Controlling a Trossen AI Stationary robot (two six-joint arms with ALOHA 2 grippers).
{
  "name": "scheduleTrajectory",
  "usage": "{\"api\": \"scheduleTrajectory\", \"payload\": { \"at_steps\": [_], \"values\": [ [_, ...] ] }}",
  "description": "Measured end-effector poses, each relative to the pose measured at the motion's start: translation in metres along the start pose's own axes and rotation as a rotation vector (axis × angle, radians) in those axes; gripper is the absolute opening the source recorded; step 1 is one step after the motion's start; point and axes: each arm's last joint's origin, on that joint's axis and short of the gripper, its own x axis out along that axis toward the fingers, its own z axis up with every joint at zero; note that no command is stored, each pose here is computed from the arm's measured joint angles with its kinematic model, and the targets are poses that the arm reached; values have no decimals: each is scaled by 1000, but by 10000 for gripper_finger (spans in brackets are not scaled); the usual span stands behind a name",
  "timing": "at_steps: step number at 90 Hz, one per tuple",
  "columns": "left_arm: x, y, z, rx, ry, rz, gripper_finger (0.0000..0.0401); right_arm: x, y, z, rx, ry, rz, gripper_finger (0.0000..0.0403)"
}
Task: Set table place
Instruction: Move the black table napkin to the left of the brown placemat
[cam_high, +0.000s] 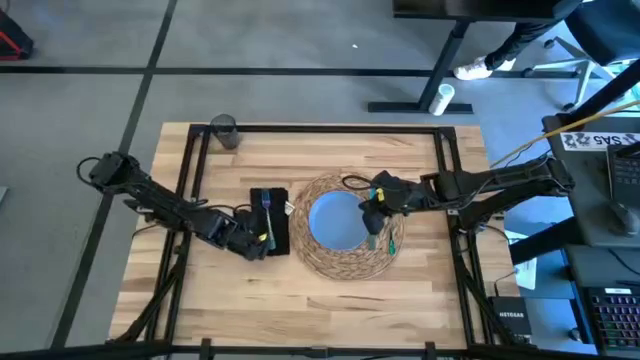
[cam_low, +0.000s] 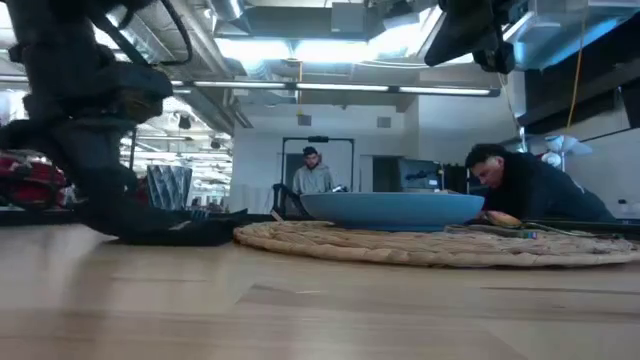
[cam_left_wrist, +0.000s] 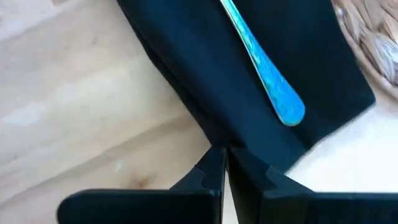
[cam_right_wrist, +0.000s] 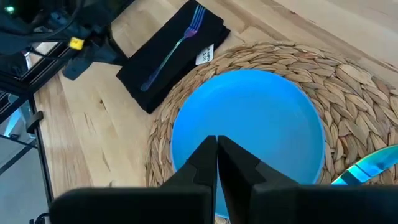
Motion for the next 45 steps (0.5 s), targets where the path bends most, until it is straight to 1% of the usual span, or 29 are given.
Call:
{"api": "scheduleTrajectory", "payload": {
  "at_steps": [8,18,30,45],
  "values": [
    [-4,-1,-7,7,9,0,0,0,0,0,0,0,0,0],
    [-9,1,-14,20,16,32,0,0,0,0,-4,0,0,0],
    [-15,1,-15,45,18,63,0,0,0,0,-20,0,0,0],
    [-22,-10,-9,95,-24,22,0,0,0,0,-20,-2,2,0]
  ]
}}
